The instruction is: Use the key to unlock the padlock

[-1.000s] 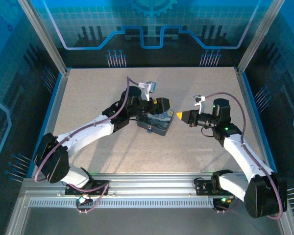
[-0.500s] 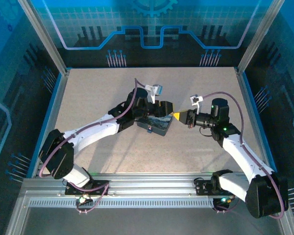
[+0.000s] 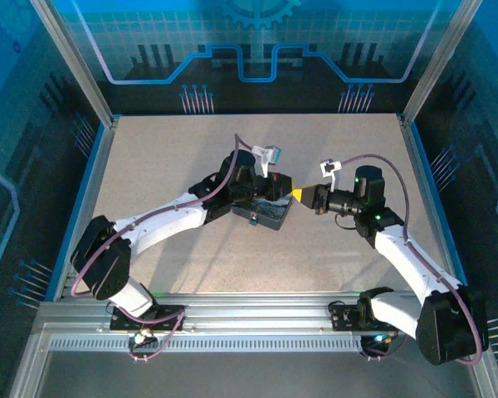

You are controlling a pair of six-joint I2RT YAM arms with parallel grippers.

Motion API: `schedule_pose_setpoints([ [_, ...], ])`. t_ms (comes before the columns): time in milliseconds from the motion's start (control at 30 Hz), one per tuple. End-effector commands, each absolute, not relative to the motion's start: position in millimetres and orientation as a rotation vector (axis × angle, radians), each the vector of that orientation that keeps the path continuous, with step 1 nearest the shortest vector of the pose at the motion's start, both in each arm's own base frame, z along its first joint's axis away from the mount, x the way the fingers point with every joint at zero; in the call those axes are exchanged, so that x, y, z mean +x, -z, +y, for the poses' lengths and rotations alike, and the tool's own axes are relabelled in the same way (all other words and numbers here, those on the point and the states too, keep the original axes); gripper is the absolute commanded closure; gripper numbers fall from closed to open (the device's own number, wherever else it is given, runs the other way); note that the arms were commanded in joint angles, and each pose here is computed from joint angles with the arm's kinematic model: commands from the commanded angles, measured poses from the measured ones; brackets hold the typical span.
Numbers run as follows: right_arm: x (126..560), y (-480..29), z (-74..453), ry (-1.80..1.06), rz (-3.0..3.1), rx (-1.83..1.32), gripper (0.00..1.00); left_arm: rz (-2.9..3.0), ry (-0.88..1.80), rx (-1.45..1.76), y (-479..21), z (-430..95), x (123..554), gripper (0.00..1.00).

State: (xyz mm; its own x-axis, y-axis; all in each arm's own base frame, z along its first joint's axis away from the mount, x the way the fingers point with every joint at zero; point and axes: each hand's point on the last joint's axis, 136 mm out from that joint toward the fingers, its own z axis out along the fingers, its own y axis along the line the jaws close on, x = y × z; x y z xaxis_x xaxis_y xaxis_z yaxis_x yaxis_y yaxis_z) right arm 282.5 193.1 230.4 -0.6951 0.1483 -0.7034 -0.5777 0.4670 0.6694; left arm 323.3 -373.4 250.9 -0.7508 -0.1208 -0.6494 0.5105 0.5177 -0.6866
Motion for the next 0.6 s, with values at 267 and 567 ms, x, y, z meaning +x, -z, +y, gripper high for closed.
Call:
schedule_pose_setpoints([
  [267,276.8,-218.5,172.1,-1.327,1.994,-0.321,0.72,2.039,1.185,0.387,-279.7,-364.4,316.0,1.00],
  [567,261.8,-252.6,181.2,-1.403,1.847,-0.455,0.55,1.993,1.192,0.466,-291.3,-360.0,302.3,1.00],
])
